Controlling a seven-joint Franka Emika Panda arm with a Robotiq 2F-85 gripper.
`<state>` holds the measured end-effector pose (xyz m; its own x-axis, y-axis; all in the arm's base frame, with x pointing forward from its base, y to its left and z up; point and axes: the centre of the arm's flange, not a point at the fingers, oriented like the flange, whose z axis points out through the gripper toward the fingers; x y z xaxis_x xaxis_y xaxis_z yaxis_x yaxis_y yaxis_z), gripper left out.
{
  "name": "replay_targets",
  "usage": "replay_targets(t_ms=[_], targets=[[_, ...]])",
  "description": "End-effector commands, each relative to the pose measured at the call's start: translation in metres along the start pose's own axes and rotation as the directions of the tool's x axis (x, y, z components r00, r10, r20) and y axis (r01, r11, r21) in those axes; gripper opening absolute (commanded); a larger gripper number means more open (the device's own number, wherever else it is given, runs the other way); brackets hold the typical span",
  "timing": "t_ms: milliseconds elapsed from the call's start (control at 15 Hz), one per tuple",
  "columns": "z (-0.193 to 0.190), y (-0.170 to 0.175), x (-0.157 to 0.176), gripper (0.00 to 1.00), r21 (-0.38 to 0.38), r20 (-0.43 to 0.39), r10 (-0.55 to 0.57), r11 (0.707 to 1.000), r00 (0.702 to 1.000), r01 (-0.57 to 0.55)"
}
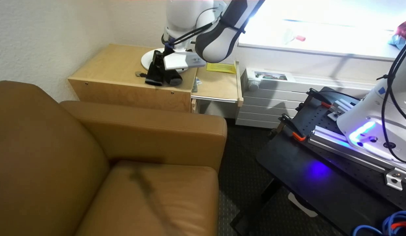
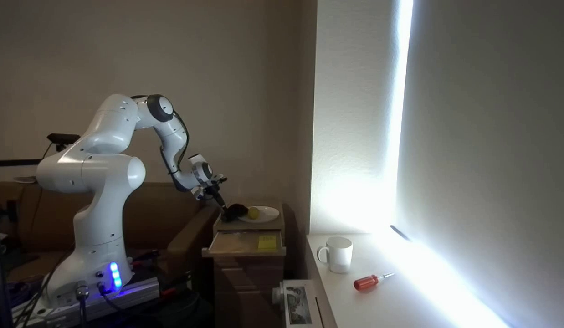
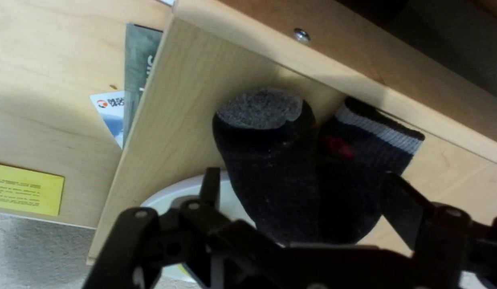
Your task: Pick the sock on the drawer tray, put it on the drawer top, close and open the drawer, then pick the sock and put it on the drawer tray
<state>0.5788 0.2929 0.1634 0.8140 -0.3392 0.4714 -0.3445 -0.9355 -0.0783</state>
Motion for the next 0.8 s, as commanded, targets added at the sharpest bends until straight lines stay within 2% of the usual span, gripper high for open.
replay_targets(t_ms=[0, 400, 467, 533, 733], targets=[[0.034, -0.016, 0.006, 1.0, -0.024, -0.015, 0.035, 0.999, 0.999, -0.035], [0.068, -0.018, 0.014, 1.0, -0.045, -0.073, 0.082, 0.995, 0.994, -0.086], [0.072, -0.018, 0.016, 0.75, -0.05, -0.071, 0.078, 0.995, 0.994, -0.082], [0.074, -0.018, 0.015, 0.74, -0.052, -0.074, 0.078, 0.995, 0.994, -0.082], [0.079, -0.019, 0.015, 0.53, -0.06, -0.067, 0.094, 0.993, 0.993, -0.098]])
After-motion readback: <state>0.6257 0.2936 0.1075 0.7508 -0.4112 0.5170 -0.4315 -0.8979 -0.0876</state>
